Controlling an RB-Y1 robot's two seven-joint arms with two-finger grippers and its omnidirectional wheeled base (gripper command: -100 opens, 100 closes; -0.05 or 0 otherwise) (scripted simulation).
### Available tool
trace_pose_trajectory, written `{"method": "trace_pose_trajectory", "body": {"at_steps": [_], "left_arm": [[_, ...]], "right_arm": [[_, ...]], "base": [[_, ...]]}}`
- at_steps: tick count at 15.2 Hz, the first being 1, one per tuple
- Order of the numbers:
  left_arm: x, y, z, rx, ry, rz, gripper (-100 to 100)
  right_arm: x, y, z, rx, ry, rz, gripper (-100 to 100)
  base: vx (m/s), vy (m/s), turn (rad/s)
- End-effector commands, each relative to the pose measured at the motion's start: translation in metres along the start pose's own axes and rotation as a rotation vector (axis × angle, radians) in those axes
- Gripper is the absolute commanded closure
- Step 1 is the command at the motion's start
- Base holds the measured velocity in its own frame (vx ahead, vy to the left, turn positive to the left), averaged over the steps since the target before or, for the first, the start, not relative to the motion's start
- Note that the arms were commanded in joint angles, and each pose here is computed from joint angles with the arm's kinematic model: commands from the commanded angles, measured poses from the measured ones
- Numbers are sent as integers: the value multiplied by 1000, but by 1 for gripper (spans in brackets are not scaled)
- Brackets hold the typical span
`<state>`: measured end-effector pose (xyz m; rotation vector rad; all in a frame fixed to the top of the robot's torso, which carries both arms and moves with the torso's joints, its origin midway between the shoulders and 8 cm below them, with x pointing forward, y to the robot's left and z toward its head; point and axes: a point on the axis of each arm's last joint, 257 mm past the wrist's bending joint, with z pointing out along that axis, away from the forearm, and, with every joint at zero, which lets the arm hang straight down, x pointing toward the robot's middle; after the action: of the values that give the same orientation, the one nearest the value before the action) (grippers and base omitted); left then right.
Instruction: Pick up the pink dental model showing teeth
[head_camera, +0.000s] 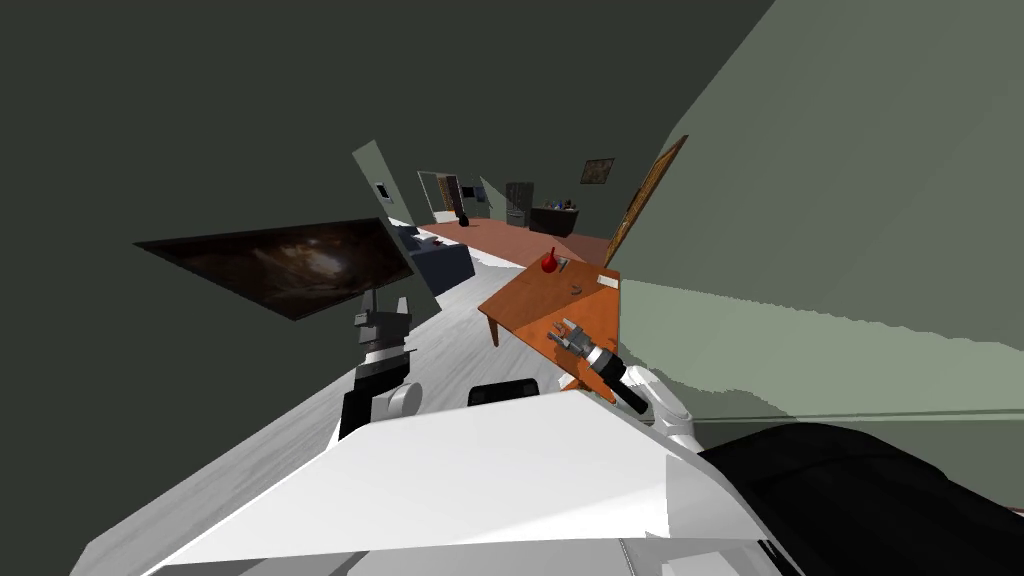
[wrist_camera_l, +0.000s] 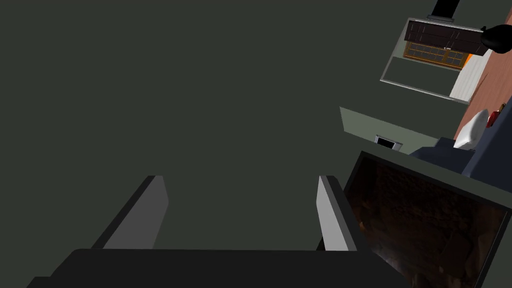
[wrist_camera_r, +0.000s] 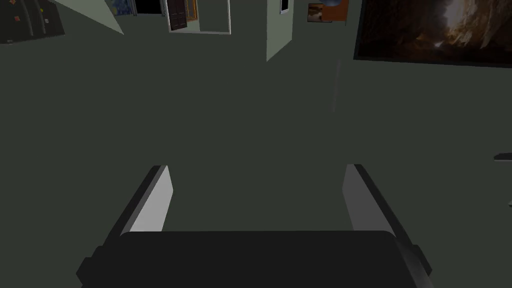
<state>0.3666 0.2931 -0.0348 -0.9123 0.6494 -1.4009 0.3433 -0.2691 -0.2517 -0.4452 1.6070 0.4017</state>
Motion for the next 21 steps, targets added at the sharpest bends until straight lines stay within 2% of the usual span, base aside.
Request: {"method": "trace_pose_trajectory", "body": {"at_steps": [1,2,4,5,7,8,10,11,13,14,16,17,19,20,21], "left_arm": [[0,0,0,0,0,0,0],[0,0,0,0,0,0,0],[0,0,0,0,0,0,0],[0,0,0,0,0,0,0],[0,0,0,0,0,0,0],[0,0,0,0,0,0,0],[0,0,0,0,0,0,0],[0,0,0,0,0,0,0],[0,0,0,0,0,0,0],[0,0,0,0,0,0,0],[0,0,0,0,0,0,0],[0,0,0,0,0,0,0],[0,0,0,0,0,0,0],[0,0,0,0,0,0,0],[0,0,0,0,0,0,0]], "right_arm": [[12,1,-2,-7,36,-43,-100],[29,-7,-10,-8,88,-98,-100],[35,-5,-11,-16,110,-124,-100],[52,-13,-20,-19,162,-177,-100],[57,-12,-21,-28,183,-202,-100],[74,-19,-32,-33,235,-254,-100],[80,-19,-33,-43,257,-279,-100],[96,-26,-45,-52,310,-330,-100],[101,-26,-47,-62,330,-354,-100],[116,-34,-60,-73,382,-402,-100],[122,-33,-62,-84,402,-425,-100],[136,-41,-75,-97,451,-469,-100],[141,-41,-78,-109,473,-493,-100],[154,-48,-92,-124,520,-534,-100],[158,-48,-94,-132,534,-549,-100]], "base": [[18,6,49],[20,14,153],[19,12,136],[19,14,199],[23,7,126],[24,12,169],[23,6,127],[23,8,173],[22,8,126],[27,12,181],[24,7,121],[24,11,152],[23,7,135],[24,10,171],[29,8,177]]}}
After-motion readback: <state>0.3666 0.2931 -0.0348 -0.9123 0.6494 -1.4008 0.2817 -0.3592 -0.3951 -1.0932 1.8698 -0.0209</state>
